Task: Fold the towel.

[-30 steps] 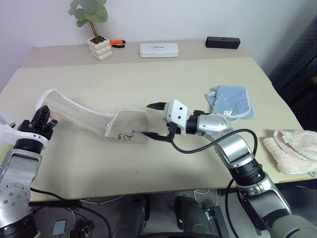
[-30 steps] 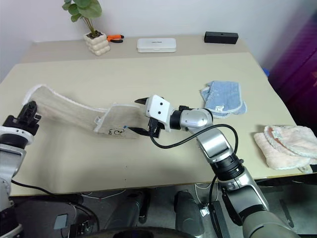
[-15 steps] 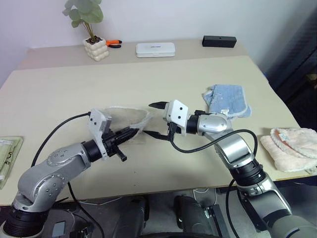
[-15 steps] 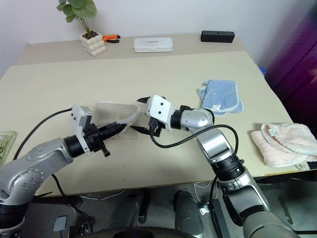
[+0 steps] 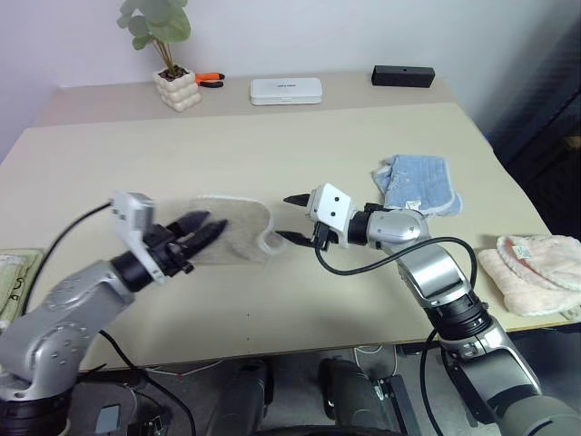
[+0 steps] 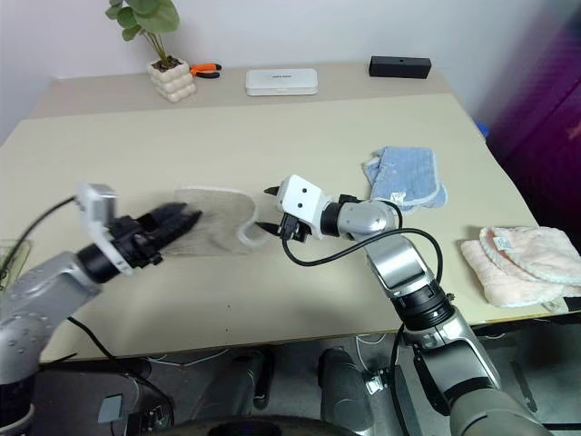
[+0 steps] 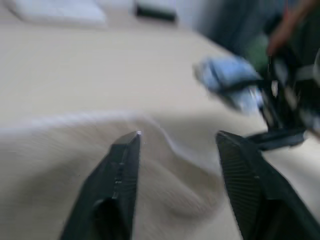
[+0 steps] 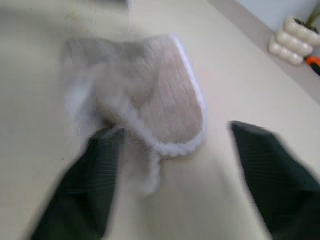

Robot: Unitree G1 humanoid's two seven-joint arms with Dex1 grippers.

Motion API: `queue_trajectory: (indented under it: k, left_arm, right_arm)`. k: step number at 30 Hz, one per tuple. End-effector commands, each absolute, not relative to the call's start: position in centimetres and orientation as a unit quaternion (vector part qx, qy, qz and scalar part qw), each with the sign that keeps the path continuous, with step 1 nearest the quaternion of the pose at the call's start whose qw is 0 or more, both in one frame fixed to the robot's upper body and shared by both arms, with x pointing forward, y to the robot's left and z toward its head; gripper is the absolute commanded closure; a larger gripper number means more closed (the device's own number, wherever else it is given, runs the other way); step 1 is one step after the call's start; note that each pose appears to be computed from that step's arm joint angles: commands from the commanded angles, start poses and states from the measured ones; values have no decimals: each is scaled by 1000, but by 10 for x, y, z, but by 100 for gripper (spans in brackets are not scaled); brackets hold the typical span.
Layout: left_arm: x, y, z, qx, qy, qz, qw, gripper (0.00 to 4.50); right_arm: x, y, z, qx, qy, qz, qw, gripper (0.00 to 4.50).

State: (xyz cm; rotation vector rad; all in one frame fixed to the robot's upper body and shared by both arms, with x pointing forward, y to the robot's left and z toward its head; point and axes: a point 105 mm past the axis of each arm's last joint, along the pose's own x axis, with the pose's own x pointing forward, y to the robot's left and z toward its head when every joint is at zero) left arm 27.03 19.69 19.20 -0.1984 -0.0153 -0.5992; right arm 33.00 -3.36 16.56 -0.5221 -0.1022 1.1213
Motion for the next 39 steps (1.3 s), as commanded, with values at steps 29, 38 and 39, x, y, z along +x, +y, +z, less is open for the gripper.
queue_trajectory:
  k: [29,38,39]
  left_arm:
    - [297,270,138,-82,17,-66,994,156]
    - [298,219,98,-270,139,-134,943,2]
    - [297,212,96,-274,149,-147,939,2]
  right_arm:
    - [329,-6,167,-186,-42,533,824,3]
    - [299,-2,176,-218,-85,592,771,0]
    - [298,-1,176,-220,-87,592,771,0]
